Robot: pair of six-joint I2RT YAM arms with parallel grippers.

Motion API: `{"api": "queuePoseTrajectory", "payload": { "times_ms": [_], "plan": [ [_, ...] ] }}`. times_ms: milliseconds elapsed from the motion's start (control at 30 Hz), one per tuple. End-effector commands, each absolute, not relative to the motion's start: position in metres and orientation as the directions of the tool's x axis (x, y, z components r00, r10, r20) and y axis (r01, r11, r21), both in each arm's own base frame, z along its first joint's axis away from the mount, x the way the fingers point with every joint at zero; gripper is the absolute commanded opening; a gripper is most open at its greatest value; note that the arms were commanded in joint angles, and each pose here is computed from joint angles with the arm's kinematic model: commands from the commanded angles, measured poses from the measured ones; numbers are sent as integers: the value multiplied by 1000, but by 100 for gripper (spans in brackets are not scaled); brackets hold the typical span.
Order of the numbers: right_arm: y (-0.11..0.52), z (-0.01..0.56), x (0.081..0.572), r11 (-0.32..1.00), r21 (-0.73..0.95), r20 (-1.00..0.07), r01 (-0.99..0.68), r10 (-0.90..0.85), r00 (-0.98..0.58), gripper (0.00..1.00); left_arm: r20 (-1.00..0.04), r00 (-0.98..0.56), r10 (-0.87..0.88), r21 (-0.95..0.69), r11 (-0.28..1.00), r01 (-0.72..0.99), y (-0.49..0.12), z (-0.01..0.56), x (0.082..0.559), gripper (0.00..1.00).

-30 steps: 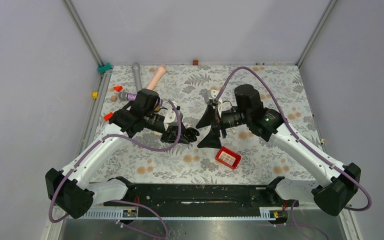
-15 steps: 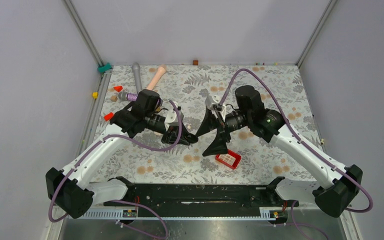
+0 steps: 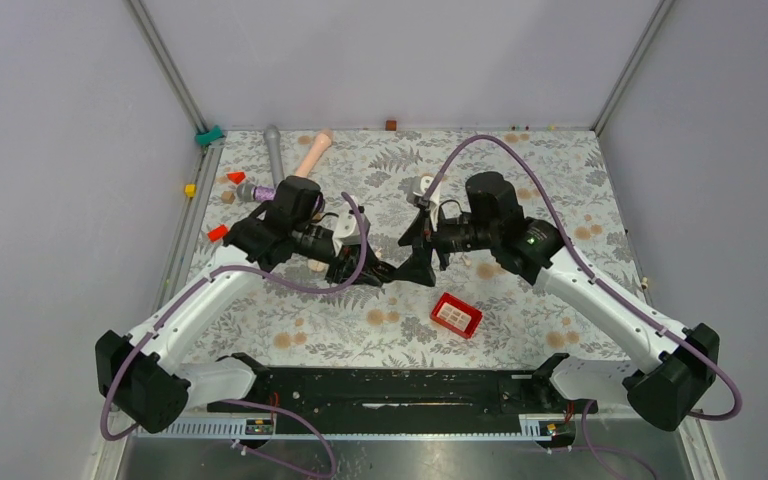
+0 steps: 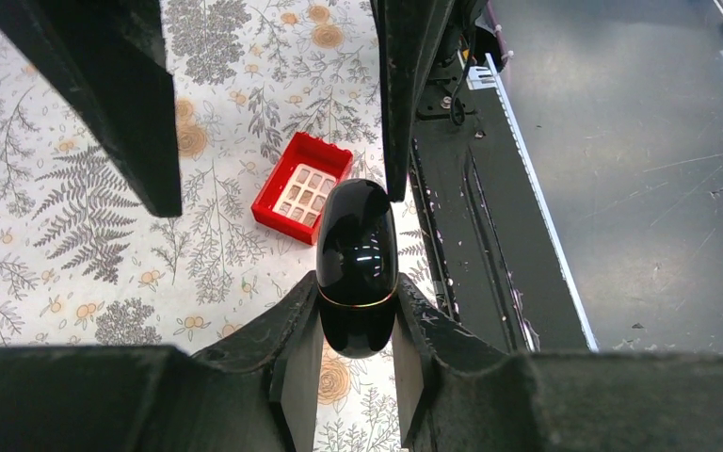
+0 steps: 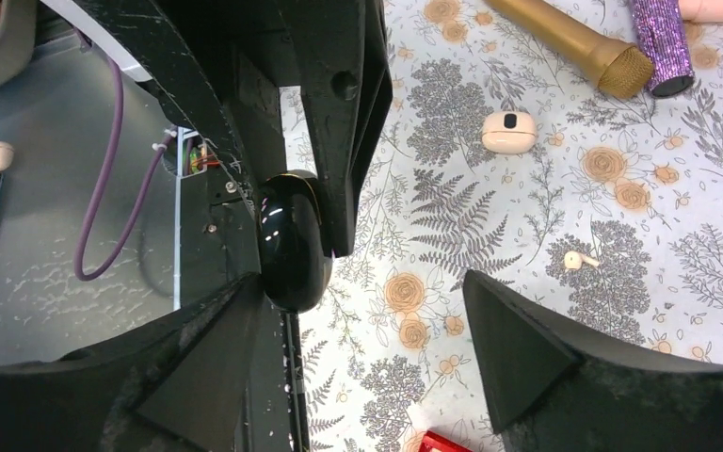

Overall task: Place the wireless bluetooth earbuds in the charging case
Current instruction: Close the charging case, then place the charging case at the center of the board.

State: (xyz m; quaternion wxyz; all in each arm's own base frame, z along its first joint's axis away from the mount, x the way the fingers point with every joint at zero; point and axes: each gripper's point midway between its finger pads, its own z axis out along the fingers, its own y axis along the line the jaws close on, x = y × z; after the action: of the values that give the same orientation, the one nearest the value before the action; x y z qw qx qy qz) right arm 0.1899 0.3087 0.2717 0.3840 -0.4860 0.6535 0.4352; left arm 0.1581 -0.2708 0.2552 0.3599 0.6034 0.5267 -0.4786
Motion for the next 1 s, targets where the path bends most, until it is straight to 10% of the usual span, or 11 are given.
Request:
{"api": "queuePoseTrajectory", "payload": {
  "times_ms": [0,967],
  "plan": [
    [313,269,203,179,140,-935,-974,-300,-189,81,-969,-20,248,-73,-205,976,-277,263,160,9],
    [325,258,159,-45,91,-935,-995,-349,-70,32,-965,-56,256,-104,-180,978,-279,259,165,13]
  ]
}}
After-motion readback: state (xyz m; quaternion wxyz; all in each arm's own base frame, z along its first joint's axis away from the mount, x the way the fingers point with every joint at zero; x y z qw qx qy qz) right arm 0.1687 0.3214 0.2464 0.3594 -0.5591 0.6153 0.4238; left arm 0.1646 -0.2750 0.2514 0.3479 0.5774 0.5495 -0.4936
